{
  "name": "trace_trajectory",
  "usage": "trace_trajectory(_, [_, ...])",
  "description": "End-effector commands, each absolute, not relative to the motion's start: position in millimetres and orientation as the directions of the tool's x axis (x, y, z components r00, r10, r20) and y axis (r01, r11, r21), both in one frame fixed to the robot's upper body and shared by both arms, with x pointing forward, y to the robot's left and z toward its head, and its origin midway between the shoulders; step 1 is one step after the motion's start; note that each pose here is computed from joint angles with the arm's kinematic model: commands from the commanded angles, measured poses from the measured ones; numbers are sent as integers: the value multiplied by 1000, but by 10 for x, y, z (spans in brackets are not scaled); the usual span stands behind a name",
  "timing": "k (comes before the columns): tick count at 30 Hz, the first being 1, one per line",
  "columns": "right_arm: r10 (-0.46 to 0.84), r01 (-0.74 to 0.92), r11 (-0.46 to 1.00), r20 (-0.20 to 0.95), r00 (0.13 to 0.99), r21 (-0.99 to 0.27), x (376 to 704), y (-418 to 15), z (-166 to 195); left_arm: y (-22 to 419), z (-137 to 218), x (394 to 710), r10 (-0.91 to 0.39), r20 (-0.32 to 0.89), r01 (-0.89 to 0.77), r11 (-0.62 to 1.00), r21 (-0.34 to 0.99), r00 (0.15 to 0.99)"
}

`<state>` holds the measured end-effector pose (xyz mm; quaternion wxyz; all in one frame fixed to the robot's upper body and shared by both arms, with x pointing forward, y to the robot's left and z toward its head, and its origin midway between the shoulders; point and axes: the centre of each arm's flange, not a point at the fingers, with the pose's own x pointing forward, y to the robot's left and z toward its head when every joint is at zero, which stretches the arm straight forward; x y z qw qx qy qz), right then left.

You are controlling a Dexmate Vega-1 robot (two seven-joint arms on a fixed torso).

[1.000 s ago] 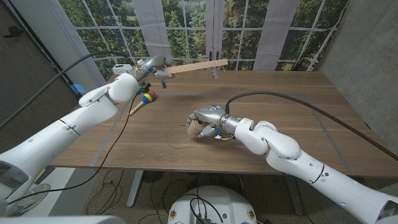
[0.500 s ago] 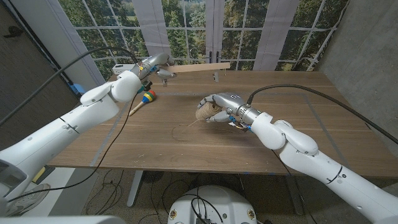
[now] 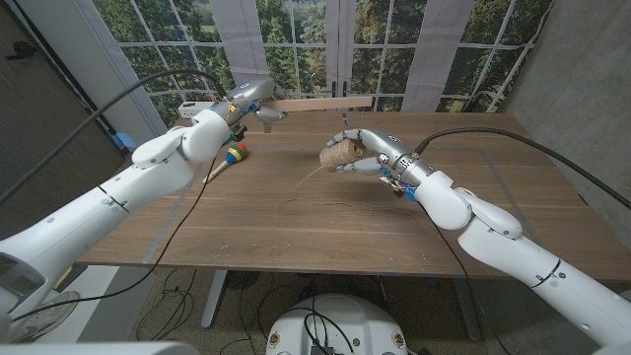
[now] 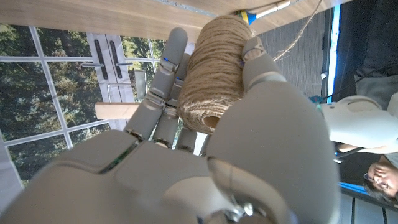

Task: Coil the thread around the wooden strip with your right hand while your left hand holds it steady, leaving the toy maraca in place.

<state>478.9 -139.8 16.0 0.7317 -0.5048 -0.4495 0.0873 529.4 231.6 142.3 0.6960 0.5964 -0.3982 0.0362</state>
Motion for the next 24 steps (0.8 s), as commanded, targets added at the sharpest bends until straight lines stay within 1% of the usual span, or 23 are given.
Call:
trace_trajectory(1, [535, 354, 578, 669, 516, -735, 4737, -1585, 373, 2249, 1398, 5256, -443, 605, -535, 287, 795, 661])
trace_trajectory(12, [496, 344, 656, 727, 475, -672, 4735, -1676, 485, 2286, 1347, 5296, -443, 606, -514, 321, 795, 660])
trace_trajectory(19, [422, 346, 744, 803, 421, -572, 4714, -1756, 568, 2293, 1329, 5317, -446, 603, -506, 329, 797, 661])
trace_trajectory(21, [384, 356, 774, 835, 394, -524, 4705, -1778, 600, 2299, 1322, 5322, -445, 603, -506, 328, 798, 662])
trace_trajectory(24, [356, 370, 791, 859, 369, -487, 4687, -1790, 635, 2302, 1318, 5322, -447, 600, -500, 331, 800, 664])
